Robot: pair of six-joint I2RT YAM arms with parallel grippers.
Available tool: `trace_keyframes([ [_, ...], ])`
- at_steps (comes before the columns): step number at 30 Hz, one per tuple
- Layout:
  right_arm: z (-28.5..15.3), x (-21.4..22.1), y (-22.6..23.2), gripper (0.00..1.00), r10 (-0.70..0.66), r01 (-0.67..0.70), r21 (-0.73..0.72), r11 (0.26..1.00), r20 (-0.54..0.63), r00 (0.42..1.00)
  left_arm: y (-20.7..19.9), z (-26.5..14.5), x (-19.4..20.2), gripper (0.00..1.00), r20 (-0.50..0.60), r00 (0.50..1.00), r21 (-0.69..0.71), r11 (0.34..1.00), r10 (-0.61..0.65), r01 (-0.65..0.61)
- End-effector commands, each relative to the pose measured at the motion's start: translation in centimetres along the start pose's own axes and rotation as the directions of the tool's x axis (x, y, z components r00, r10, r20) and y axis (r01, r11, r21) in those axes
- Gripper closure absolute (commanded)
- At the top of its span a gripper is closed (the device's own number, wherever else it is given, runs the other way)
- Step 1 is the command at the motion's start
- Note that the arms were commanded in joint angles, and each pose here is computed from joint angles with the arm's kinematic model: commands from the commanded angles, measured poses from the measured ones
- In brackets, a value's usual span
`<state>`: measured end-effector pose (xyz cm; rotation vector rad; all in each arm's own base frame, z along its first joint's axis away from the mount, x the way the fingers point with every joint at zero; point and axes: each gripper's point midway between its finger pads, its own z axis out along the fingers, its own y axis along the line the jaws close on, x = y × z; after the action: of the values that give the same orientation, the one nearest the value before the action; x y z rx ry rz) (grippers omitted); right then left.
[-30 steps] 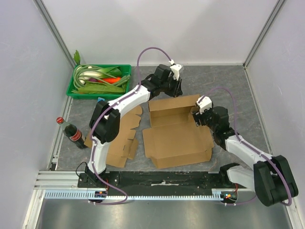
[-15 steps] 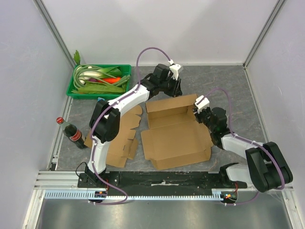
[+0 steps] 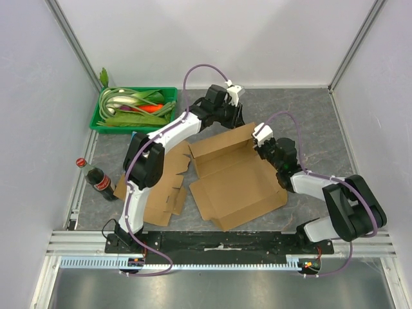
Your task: Fold the paper box
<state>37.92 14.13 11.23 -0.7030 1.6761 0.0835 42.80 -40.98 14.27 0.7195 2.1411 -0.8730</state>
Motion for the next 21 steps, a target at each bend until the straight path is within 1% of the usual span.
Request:
trace_keyframes([
  [1, 0.8, -1.2, -1.3, 0.8, -0.062, 0.062, 0.105, 0.993, -0.002, 0.998, -1.6, 0.3, -0.4, 0.63, -0.016, 0.999, 0.086, 0.995, -0.046, 0.047],
  [2, 0.8, -1.0, -1.7, 0.8, -0.058, 0.059, 0.126, 0.99, -0.014, 0.998, -1.3, 0.9, 0.3, 0.64, -0.04, 0.997, 0.088, 0.994, -0.062, 0.065],
  [3, 1.0, -0.8, -1.6, 0.8, -0.056, 0.059, 0.123, 0.991, -0.025, 0.998, -1.5, 0.9, -0.2, 0.64, -0.041, 0.997, 0.103, 0.992, -0.066, 0.07],
  [4, 1.2, -0.7, -1.5, 0.83, -0.051, 0.057, 0.122, 0.991, -0.05, 0.997, -1.2, 1.1, 0.0, 0.64, -0.052, 0.996, 0.104, 0.991, -0.075, 0.08],
  [5, 1.3, -0.4, -1.8, 0.88, -0.04, 0.05, 0.141, 0.989, -0.074, 0.996, -1.0, 1.7, 1.1, 0.64, -0.091, 0.991, 0.098, 0.99, -0.096, 0.105],
  [6, 1.5, 0.1, -1.8, 1.0, -0.039, 0.052, 0.141, 0.989, -0.092, 0.995, -1.0, 1.9, 0.6, 0.65, -0.087, 0.991, 0.103, 0.989, -0.097, 0.106],
  [10, 1.5, 0.1, -2.2, 1.0, -0.035, 0.058, 0.201, 0.978, -0.118, 0.992, -0.7, 2.4, 1.2, 0.68, -0.116, 0.984, 0.102, 0.984, -0.136, 0.148],
  [11, 1.3, 0.6, -2.9, 1.0, -0.018, 0.055, 0.26, 0.964, -0.142, 0.99, -0.7, 2.6, 1.7, 0.68, -0.128, 0.981, 0.11, 0.981, -0.147, 0.161],
  [13, 1.7, 0.8, -2.7, 1.0, -0.013, 0.064, 0.269, 0.961, -0.187, 0.982, -0.9, 2.8, 2.1, 0.69, -0.146, 0.975, 0.124, 0.975, -0.167, 0.185],
  [14, 2.0, 1.4, -2.3, 1.0, -0.019, 0.075, 0.257, 0.963, -0.215, 0.976, -1.1, 3.0, 2.6, 0.7, -0.16, 0.971, 0.134, 0.971, -0.176, 0.198],
  [15, 2.3, 1.1, -1.3, 1.0, -0.058, 0.101, 0.196, 0.976, -0.212, 0.976, -1.2, 3.0, 2.6, 0.7, -0.162, 0.97, 0.142, 0.969, -0.18, 0.203],
  [17, 2.4, 0.7, -0.5, 1.0, -0.082, 0.11, 0.143, 0.984, -0.188, 0.979, -1.5, 3.0, 2.9, 0.7, -0.169, 0.967, 0.159, 0.963, -0.19, 0.217],
  [18, 2.2, 0.6, -0.5, 0.8, -0.075, 0.1, 0.143, 0.985, -0.172, 0.982, -1.5, 3.0, 2.9, 0.7, -0.168, 0.967, 0.162, 0.963, -0.19, 0.217],
  [19, 2.1, 0.6, -0.5, 0.71, -0.069, 0.092, 0.143, 0.985, -0.161, 0.985, -1.6, 2.9, 2.9, 0.7, -0.168, 0.967, 0.163, 0.962, -0.19, 0.217],
  [21, 1.9, 0.0, -0.7, 0.66, -0.064, 0.08, 0.118, 0.99, -0.131, 0.989, -1.6, 2.9, 2.7, 0.7, -0.165, 0.968, 0.168, 0.962, -0.189, 0.216],
])
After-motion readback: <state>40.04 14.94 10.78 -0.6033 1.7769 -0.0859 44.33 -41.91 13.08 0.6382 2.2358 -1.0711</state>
